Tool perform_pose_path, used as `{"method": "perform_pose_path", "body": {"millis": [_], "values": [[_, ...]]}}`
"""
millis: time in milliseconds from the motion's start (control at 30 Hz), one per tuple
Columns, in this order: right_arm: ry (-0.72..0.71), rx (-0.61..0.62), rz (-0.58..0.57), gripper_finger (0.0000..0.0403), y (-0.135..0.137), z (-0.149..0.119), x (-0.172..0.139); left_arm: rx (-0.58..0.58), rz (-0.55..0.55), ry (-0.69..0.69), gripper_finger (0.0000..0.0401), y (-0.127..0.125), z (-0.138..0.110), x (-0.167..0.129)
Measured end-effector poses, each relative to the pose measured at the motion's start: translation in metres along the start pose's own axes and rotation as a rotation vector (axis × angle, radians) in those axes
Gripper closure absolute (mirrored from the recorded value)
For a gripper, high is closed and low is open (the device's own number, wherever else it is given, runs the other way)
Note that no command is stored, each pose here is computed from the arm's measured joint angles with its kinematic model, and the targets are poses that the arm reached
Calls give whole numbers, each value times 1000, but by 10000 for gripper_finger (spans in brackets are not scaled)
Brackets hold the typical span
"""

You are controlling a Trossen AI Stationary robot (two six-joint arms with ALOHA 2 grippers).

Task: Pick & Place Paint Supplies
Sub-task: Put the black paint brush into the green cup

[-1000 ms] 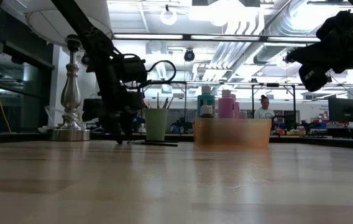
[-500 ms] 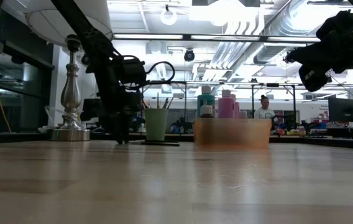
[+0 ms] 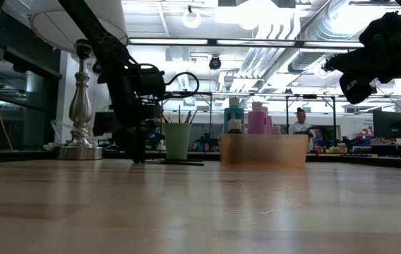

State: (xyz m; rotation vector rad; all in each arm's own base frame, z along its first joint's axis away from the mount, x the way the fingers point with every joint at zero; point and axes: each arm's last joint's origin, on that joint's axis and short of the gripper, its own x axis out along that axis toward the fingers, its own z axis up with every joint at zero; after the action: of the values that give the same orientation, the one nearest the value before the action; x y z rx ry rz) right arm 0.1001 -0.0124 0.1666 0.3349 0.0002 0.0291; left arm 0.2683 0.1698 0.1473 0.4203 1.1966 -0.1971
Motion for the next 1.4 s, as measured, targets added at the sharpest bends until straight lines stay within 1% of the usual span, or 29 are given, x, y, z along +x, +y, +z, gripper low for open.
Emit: {"method": "perform_pose_path", "body": {"millis": [100, 333, 733, 1033, 1400], "values": [[0, 0, 0, 401, 0, 0, 0, -33, -9, -1, 326, -1, 0, 0], [0, 0, 0, 401, 0, 0, 0, -70, -14, -4, 326, -1, 0, 0], [0, 0, 0, 401, 0, 0, 0, -58, -36, -52, 326, -1, 1, 1], [0, 0, 0, 401, 0, 0, 0, -57, -49, -43, 328, -2, 1, 2], [0, 0, 0, 401, 0, 0, 0, -202, -93, -2, 328, -6, -2, 2]]}}
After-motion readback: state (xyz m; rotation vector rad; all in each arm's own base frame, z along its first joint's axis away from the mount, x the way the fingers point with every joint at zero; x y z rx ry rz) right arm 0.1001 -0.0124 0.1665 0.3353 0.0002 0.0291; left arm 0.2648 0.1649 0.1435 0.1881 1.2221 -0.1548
